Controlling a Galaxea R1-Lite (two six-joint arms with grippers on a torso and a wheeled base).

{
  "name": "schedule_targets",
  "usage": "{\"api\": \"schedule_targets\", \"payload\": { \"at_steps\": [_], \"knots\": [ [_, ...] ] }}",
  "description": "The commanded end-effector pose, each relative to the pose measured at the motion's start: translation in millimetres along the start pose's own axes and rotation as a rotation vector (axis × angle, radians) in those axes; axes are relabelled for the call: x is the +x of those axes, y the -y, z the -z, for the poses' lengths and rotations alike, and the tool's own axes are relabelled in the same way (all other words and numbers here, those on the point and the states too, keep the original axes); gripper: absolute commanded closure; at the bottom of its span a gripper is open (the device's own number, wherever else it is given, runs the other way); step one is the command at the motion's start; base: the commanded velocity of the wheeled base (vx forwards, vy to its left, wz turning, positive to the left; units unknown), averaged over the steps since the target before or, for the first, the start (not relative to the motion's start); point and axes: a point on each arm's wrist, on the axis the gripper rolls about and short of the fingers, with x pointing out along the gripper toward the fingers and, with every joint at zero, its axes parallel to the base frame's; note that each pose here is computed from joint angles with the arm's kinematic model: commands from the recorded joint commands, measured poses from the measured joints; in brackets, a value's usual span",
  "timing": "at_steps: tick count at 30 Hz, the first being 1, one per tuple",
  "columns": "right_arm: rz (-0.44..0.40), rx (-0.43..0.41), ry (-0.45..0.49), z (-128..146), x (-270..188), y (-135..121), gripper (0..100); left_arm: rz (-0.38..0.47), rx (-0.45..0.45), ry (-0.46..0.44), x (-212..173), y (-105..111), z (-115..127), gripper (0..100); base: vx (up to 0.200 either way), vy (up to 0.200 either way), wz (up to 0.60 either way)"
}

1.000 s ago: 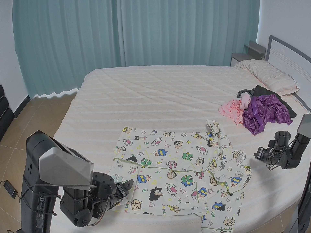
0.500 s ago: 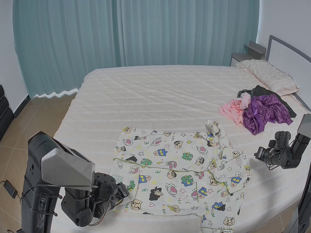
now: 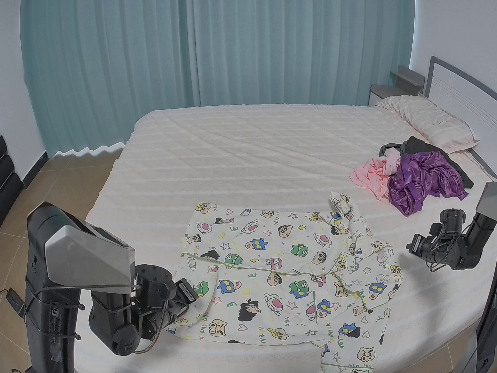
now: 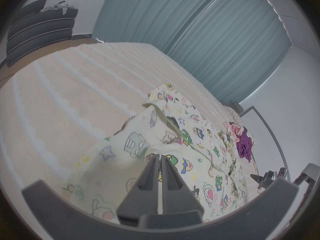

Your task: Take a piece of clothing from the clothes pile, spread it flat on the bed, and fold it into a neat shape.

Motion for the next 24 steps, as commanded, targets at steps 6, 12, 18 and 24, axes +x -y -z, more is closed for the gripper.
{"api": "schedule_targets", "payload": {
  "at_steps": [6, 12, 18, 24],
  "knots": [
    [0.0, -0.001, 0.001, 0, -1, 0, 100, -0.018, 0.014, 0.11, 9, -11, -37, 100, 0.0, 0.0, 0.0],
    [-0.002, -0.001, -0.002, 0, 0, -1, 100, -0.016, 0.036, 0.099, 23, -22, -44, 100, 0.0, 0.0, 0.0],
    [-0.001, -0.001, -0.001, 0, 0, -1, 100, -0.032, 0.048, 0.115, 37, -32, -49, 100, 0.0, 0.0, 0.0],
    [-0.001, -0.001, -0.001, 0, -1, -1, 100, -0.047, 0.048, 0.115, 44, -37, -48, 100, 0.0, 0.0, 0.0]
  ]
}}
